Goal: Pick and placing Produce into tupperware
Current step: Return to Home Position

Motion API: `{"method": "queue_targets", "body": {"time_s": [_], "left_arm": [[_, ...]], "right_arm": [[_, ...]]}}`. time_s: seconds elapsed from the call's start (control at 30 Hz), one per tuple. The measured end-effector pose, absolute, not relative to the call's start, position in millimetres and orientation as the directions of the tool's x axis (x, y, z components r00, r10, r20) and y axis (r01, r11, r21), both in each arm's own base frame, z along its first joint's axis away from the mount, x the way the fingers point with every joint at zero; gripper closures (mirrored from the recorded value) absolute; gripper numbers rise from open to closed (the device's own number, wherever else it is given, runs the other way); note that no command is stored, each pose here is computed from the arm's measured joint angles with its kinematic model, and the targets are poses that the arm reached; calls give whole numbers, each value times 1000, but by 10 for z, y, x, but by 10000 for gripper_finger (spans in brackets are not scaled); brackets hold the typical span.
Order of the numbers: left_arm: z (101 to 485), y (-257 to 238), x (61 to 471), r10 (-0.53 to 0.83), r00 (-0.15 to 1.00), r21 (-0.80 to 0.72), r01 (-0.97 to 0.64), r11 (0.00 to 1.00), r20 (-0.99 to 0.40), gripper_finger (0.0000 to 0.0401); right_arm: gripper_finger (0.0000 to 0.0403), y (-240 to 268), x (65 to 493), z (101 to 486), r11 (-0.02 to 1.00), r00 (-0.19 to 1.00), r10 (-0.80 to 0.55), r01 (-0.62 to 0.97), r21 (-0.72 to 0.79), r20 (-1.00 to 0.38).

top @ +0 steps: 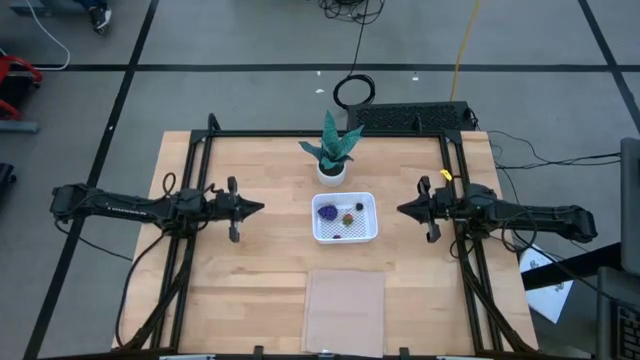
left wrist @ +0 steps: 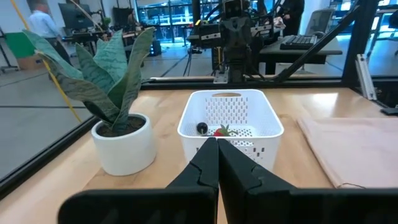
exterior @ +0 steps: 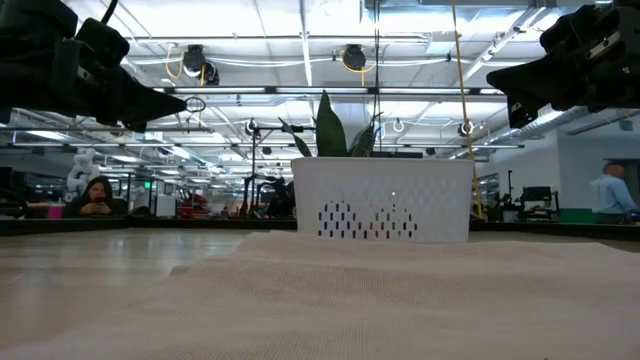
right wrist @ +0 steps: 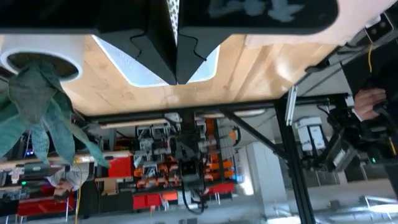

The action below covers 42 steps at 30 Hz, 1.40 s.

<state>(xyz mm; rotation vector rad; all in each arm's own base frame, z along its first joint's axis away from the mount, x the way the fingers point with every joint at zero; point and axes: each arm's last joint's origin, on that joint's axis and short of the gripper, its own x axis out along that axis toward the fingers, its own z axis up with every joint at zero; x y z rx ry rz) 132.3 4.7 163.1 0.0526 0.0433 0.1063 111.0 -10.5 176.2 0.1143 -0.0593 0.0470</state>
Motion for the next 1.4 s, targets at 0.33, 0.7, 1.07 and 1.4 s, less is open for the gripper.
{"method": "queue_targets", "body": {"time_s": [0.33, 0.7, 1.07, 1.4], "left_arm": [[1632, 49, 1322, 114, 993, 73, -111, 991, -39, 401], [1628, 49, 1323, 113, 992, 54, -111, 992, -46, 401], [1615, 50, 1322, 118, 991, 2, -118, 993, -59, 399], [1572, 51, 1319, 121, 987, 9, -121, 993, -103, 381]], "right_arm": [[403, -102, 1090, 1821, 991, 991, 46, -61, 120, 122], [403, -97, 1059, 1810, 991, 992, 47, -61, 122, 115], [403, -97, 1063, 1770, 989, 996, 47, -57, 138, 74], [403, -97, 1061, 1799, 987, 993, 48, -63, 149, 104]]}}
